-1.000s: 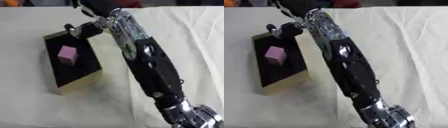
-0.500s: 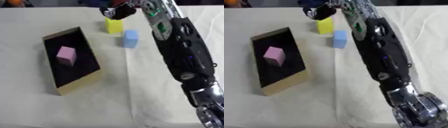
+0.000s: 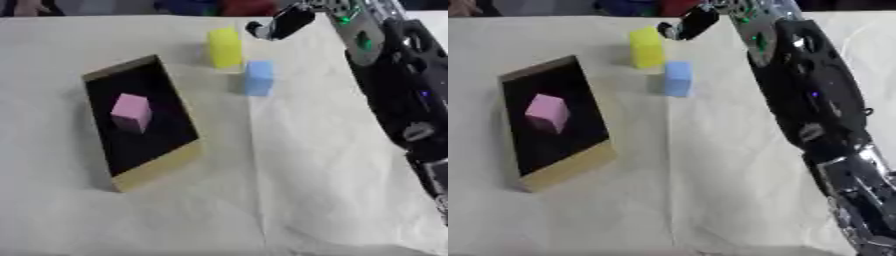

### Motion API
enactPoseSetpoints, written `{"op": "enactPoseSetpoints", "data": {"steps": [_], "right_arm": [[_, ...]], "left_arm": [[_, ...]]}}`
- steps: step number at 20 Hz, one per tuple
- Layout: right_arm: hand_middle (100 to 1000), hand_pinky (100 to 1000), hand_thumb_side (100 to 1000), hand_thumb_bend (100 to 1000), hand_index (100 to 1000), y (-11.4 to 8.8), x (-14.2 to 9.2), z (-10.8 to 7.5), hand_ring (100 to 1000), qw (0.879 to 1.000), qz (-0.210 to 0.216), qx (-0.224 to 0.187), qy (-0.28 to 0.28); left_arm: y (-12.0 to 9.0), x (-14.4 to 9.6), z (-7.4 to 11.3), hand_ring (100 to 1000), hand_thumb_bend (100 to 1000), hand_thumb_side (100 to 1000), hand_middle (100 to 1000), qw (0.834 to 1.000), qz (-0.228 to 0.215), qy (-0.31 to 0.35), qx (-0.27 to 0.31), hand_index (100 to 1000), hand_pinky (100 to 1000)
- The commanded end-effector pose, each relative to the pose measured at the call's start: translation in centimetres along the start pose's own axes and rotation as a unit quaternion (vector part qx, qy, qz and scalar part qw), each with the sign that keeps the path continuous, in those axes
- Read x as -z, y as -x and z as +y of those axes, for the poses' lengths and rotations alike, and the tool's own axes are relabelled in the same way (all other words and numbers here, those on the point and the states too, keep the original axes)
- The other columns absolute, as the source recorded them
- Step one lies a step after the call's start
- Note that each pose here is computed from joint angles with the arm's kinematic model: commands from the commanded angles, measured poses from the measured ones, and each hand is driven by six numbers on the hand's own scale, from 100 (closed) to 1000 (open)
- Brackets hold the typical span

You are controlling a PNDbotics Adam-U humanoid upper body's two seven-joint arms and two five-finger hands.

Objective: Pick up objects on the table and place them in the box.

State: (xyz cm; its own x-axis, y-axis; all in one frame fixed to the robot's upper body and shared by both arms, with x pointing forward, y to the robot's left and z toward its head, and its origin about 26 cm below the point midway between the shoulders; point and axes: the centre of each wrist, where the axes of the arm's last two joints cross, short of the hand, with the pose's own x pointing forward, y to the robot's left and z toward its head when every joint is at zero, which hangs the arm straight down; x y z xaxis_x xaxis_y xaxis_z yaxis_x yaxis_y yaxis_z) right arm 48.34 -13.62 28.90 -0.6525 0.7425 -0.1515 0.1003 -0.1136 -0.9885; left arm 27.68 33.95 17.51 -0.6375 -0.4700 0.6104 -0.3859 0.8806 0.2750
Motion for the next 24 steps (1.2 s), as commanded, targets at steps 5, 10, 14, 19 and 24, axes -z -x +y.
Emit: {"op": "enactPoseSetpoints", "data": {"steps": [5,10,14,19,24], "right_arm": [[772,891,377,328,874,2.2,-0.6,0.1,988,0.999,-0.002,-0.019,-0.034],[774,893,396,349,877,2.8,-0.6,0.9,991,0.997,-0.021,-0.017,-0.073],[773,894,399,354,878,2.8,-0.4,1.5,993,0.995,-0.034,-0.011,-0.094],[774,896,403,363,879,2.4,0.1,2.1,995,0.993,-0.044,-0.009,-0.113],[774,895,407,378,877,1.8,0.7,2.9,995,0.990,-0.051,-0.006,-0.129]], "left_arm": [[-0.5,0.5,0.7,659,100,723,759,1.000,-0.014,0.003,0.018,820,646],[-0.5,0.5,0.8,659,100,722,759,1.000,-0.013,0.004,0.019,820,645],[-0.5,0.5,0.8,659,100,719,759,1.000,-0.012,0.006,0.019,820,644],[-0.5,0.5,0.7,659,100,718,758,1.000,-0.012,0.006,0.018,819,643],[-0.6,0.5,0.6,659,100,718,759,1.000,-0.013,0.008,0.016,820,641]]}}
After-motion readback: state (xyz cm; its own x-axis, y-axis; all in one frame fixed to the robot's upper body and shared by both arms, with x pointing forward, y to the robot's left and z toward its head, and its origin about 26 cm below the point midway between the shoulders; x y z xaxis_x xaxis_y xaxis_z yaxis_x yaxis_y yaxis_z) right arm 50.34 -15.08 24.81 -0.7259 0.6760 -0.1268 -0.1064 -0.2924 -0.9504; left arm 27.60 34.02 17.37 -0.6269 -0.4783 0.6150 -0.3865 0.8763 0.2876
